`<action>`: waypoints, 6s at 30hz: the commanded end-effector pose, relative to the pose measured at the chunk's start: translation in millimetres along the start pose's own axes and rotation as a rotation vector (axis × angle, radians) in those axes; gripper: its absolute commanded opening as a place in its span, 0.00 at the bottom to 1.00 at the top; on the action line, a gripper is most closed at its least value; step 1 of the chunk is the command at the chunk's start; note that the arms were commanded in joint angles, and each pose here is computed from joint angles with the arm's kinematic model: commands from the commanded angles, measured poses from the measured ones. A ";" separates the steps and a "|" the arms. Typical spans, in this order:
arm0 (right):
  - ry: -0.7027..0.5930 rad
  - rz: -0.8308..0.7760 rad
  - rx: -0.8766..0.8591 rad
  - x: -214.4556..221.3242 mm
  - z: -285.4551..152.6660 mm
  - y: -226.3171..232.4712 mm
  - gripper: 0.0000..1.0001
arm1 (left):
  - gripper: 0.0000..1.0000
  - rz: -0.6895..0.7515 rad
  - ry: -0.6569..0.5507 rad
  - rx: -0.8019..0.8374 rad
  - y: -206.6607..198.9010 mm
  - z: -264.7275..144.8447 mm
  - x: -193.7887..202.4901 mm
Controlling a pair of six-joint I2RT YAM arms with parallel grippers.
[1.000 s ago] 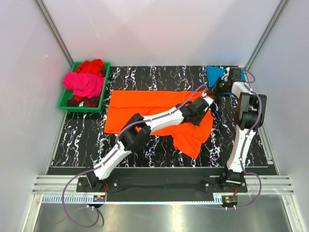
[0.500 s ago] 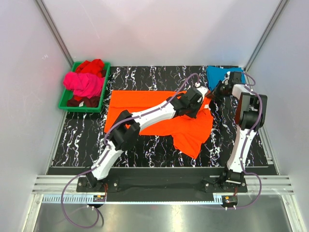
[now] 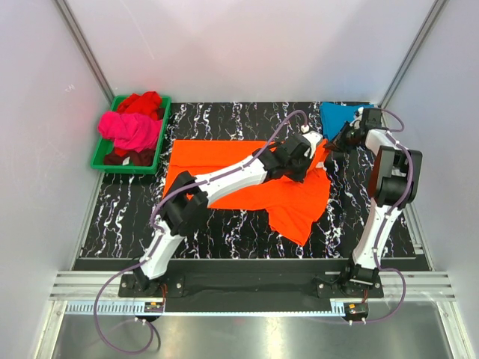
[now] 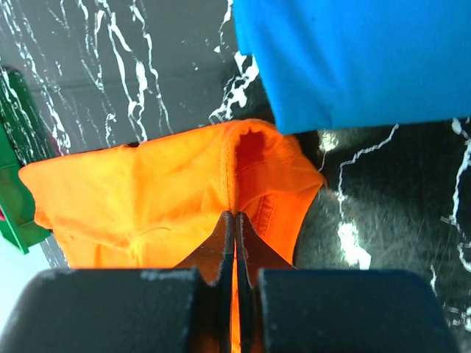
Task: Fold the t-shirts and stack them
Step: Fold the tshirt
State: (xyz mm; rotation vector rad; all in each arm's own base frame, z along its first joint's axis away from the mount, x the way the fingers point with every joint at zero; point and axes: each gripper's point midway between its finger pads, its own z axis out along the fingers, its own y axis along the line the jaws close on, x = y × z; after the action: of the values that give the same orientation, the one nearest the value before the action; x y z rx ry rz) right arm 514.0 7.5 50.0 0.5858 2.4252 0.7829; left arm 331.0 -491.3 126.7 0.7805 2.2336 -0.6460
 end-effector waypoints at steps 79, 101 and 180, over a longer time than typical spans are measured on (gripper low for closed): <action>-0.113 0.094 -0.046 -45.6 -6.3 -13.5 0.10 | 0.49 -0.489 -0.104 -0.466 336.4 -32.1 -0.2; 0.000 0.112 -0.033 -8.5 -3.0 -34.9 0.08 | 0.50 -0.561 -0.026 -0.460 368.7 -21.0 38.8; 0.268 0.285 0.446 349.5 -160.7 -18.2 0.54 | 0.51 -0.651 0.248 0.223 -13.8 -126.5 142.7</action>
State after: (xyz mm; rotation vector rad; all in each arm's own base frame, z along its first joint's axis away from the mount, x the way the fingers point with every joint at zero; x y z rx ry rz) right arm 140.2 113.6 35.0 1.0518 2.8605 0.4234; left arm 168.4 -342.9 76.7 0.1778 2.8135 -1.0430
